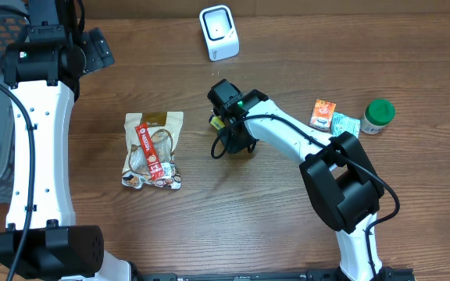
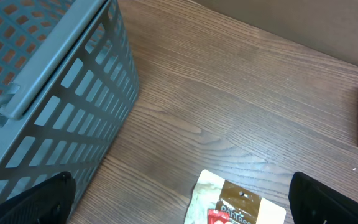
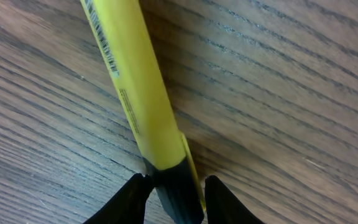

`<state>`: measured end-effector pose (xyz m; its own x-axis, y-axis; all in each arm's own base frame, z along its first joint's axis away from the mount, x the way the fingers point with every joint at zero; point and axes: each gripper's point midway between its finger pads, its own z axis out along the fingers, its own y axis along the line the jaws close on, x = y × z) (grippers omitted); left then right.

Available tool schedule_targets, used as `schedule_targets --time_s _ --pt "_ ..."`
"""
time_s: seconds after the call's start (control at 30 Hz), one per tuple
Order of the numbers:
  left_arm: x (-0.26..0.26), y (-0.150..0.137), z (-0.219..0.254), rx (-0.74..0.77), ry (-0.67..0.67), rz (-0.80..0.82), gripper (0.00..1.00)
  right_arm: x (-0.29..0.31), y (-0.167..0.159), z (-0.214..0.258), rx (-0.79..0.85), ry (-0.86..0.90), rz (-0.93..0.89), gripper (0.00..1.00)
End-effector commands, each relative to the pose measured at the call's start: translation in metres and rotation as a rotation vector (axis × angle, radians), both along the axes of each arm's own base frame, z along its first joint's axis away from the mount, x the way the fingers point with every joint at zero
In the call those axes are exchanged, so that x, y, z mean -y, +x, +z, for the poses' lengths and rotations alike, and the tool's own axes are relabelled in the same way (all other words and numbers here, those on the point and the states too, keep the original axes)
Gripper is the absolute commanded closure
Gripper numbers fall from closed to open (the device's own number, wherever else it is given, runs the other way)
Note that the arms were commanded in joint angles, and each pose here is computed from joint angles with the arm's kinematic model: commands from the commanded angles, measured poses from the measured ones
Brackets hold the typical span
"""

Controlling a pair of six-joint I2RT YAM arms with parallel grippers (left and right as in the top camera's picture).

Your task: Scan the item barcode

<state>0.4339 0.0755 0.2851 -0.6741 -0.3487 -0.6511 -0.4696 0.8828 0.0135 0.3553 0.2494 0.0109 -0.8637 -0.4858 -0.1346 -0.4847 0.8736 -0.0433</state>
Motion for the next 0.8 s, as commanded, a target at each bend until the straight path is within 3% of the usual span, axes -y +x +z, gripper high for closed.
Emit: schedule_targets --time_s 0.0,0.17,0.77 --pt "-0.002 0.002 0.000 0.005 0.003 0.018 0.00 -0.002 -0.006 -0.007 -0.019 -0.005 0.006 0.68" --pt "-0.002 0.002 0.000 0.005 0.003 0.018 0.00 -0.002 -0.006 -0.008 -0.019 -0.006 0.007 0.74" --pt "-0.002 0.002 0.000 0.005 0.003 0.018 0.00 -0.017 -0.015 -0.008 0.019 -0.044 0.061 0.72"
